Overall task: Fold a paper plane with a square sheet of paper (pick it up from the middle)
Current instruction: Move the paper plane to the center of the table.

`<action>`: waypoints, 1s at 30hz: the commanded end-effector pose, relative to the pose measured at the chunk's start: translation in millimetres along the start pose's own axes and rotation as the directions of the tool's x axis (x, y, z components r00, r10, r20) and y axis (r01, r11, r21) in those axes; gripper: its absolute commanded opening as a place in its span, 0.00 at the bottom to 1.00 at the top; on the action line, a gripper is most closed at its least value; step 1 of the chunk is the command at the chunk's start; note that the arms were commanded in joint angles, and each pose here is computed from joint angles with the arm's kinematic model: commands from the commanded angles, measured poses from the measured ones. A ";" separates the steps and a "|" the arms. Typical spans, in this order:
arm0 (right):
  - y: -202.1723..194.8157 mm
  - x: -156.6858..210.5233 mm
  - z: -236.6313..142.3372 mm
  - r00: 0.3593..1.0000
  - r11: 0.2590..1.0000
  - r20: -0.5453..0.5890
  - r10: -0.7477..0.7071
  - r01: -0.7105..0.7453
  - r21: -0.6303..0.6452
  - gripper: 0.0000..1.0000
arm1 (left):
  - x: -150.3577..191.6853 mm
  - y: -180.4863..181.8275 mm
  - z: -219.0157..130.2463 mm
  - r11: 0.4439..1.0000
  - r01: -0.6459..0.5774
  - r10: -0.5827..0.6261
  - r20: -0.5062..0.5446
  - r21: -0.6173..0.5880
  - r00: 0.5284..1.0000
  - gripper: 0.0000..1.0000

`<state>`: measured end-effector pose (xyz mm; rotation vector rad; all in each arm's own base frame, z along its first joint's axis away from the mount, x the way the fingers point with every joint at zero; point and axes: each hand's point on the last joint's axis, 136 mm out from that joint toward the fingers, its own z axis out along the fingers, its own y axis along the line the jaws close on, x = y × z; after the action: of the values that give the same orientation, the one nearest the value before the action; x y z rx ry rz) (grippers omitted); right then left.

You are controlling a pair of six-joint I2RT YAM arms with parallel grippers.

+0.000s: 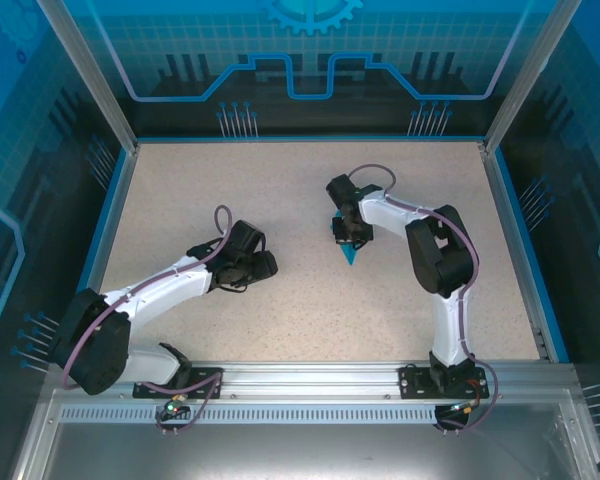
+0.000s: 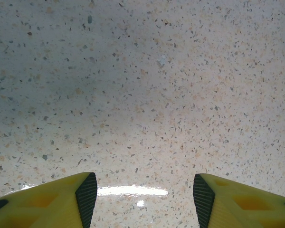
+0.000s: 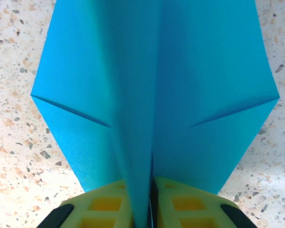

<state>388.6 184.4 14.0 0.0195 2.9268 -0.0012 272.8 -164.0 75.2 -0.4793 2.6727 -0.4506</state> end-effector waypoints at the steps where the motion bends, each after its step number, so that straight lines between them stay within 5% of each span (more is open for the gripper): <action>1: -6.6 16.7 22.7 0.996 1.000 -0.091 0.003 -0.002 0.014 0.18 | -4.3 -6.2 -7.4 1.000 -0.003 0.003 0.005 0.028 1.000 0.60; 12: 2.8 -19.3 -72.1 0.995 0.994 0.103 -0.013 0.023 -0.103 0.38 | -8.1 -11.3 -12.6 0.998 -0.028 0.026 0.024 0.053 0.999 0.63; 19: -10.0 -21.0 -138.1 0.970 0.991 0.244 -0.003 0.036 -0.127 0.42 | -8.8 -12.0 -12.7 0.998 -0.031 0.030 0.023 0.052 0.999 0.64; 22: -26.8 -21.2 -177.4 0.923 0.994 0.385 0.015 0.029 -0.109 0.47 | -11.0 -12.3 -15.6 0.998 -0.036 0.034 0.041 0.058 0.999 0.65; 30: -104.9 1.4 -260.9 0.680 0.998 0.733 0.033 -0.057 0.009 0.66 | -29.7 2.0 -37.0 0.998 -0.061 0.061 0.171 -0.003 0.983 0.70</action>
<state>330.0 114.0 250.6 0.0348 2.2483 0.1194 277.6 -159.8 103.3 -0.4107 2.5786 -0.4688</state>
